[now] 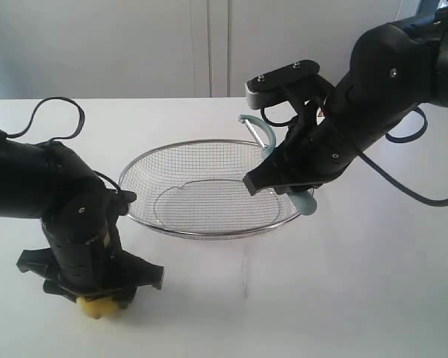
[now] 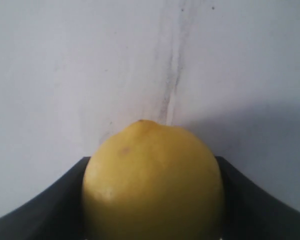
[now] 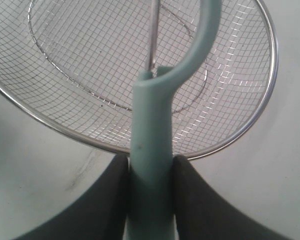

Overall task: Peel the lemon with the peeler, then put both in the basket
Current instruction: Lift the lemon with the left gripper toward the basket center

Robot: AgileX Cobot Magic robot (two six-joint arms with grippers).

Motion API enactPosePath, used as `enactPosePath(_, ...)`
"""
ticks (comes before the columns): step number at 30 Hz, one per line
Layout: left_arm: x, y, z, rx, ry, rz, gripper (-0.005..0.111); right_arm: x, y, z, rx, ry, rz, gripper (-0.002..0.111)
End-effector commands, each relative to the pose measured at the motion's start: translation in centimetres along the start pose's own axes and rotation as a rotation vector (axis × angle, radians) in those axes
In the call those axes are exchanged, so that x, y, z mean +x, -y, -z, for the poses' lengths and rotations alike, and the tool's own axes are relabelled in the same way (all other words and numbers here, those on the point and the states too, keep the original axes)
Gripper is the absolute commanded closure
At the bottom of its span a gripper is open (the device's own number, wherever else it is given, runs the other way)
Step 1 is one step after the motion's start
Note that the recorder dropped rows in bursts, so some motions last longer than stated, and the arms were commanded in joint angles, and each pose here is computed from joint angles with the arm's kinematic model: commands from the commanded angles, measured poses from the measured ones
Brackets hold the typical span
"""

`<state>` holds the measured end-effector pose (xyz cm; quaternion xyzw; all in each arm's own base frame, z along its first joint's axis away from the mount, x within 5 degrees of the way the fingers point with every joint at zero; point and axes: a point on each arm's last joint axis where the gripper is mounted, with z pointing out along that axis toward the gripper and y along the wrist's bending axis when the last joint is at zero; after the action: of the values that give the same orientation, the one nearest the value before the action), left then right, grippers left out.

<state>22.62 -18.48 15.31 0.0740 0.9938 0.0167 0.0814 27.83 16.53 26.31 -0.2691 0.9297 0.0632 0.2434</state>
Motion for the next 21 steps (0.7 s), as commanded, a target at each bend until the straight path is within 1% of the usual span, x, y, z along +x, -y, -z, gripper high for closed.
enactPosePath(1,0.5,-0.4,1.8,-0.009,0.001,-0.104,0.107,-0.3,0.0,0.2,0.000,0.023,-0.003,0.108)
enactPosePath(3,0.6,-0.7,3.3,0.008,0.042,-0.167,0.107,-0.3,0.0,0.2,0.000,0.023,-0.003,0.108)
enactPosePath(4,0.7,-1.2,5.1,0.018,0.090,-0.256,0.107,-0.3,0.0,0.2,0.000,0.023,-0.003,0.108)
enactPosePath(5,0.9,-1.4,5.9,0.024,0.108,-0.288,0.107,-0.3,0.0,0.2,0.000,0.023,-0.003,0.108)
enactPosePath(6,1.1,-1.8,7.6,0.043,0.167,-0.357,0.107,-0.3,0.0,0.2,0.000,0.023,-0.003,0.108)
enactPosePath(7,1.2,-2.0,8.3,0.050,0.191,-0.379,0.107,-0.3,0.0,0.2,0.000,0.023,-0.003,0.108)
enactPosePath(10,1.7,-2.6,10.6,0.070,0.286,-0.492,0.107,-0.3,0.0,0.2,0.000,0.023,-0.003,0.108)
enactPosePath(11,1.9,-2.9,11.8,0.081,0.351,-0.555,0.107,-0.3,0.0,0.2,0.000,0.023,-0.003,0.108)
enactPosePath(12,1.9,-2.9,12.2,0.091,0.376,-0.569,0.107,-0.3,0.0,0.2,0.000,0.023,-0.003,0.108)
enactPosePath(14,2.4,-3.0,13.0,0.124,0.452,-0.636,0.107,-0.3,0.0,0.2,0.000,0.023,-0.003,0.108)
enactPosePath(15,2.7,-2.8,13.7,0.171,0.525,-0.706,0.107,-0.3,0.0,0.2,0.000,0.023,-0.003,0.108)
enactPosePath(17,3.3,-2.7,14.3,0.208,0.610,-0.797,0.107,-0.3,0.0,0.2,0.000,0.023,-0.003,0.108)
enactPosePath(18,3.5,-2.7,14.7,0.224,0.674,-0.839,0.107,-0.3,0.0,0.2,0.000,0.023,-0.003,0.108)
enactPosePath(19,3.8,-2.6,15.3,0.250,0.772,-0.866,0.107,-0.3,0.0,0.2,0.000,0.023,-0.003,0.108)
enactPosePath(21,3.9,-2.6,16.2,0.270,0.867,-0.884,0.107,-0.3,0.0,0.2,0.000,0.023,-0.003,0.108)
